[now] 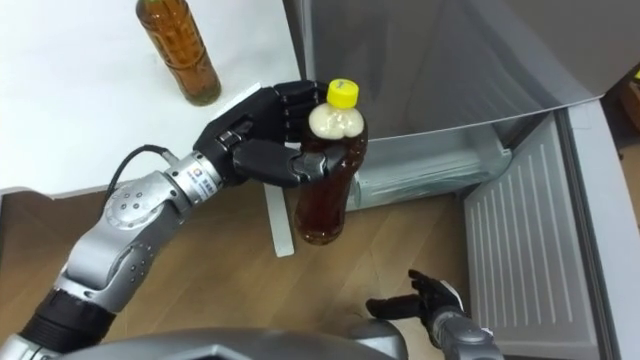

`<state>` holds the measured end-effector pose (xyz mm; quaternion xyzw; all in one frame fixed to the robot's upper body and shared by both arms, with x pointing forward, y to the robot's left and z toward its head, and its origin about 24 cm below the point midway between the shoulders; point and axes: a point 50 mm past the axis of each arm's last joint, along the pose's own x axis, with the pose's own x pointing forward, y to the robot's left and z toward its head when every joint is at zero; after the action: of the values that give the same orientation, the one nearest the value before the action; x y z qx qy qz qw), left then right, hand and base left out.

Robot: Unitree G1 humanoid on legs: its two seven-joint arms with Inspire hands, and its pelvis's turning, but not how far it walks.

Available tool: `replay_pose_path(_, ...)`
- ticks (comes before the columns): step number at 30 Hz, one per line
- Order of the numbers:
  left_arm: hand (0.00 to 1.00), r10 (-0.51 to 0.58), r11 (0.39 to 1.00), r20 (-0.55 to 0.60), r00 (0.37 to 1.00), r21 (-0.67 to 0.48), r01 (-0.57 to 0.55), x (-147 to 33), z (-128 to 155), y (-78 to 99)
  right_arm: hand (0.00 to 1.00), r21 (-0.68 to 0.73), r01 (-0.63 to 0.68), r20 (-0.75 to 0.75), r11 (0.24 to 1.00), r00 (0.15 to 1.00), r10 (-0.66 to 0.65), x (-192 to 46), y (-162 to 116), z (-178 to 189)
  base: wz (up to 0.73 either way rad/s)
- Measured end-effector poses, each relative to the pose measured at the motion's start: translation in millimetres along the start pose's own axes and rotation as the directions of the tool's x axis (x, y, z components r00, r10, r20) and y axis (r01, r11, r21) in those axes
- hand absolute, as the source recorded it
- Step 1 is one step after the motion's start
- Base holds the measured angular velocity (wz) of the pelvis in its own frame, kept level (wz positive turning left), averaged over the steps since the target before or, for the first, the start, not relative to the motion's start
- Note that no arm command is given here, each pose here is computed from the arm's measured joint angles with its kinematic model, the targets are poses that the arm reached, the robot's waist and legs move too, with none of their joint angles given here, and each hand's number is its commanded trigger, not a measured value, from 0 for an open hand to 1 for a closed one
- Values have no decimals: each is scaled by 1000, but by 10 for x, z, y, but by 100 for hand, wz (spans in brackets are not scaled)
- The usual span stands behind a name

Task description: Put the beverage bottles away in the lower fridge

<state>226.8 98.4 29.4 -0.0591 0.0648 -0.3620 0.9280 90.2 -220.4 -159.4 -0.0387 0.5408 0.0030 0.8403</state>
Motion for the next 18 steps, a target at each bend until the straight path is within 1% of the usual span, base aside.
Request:
replay_pose_path(11,100,3,1000,-20,1000,-1,-3,-24,-46,11,0,-147,-129,162,981,975,152,-9,239,400,0)
replay_pose_path(16,100,22,1000,-76,997,-19,-23,-62,-183,51,0,-210,-192,249,958,938,243,-94,360,572,-6)
replay_pose_path(18,100,16,1000,-95,995,-23,-19,-70,-225,41,0,-232,-217,270,948,922,277,-133,408,602,0)
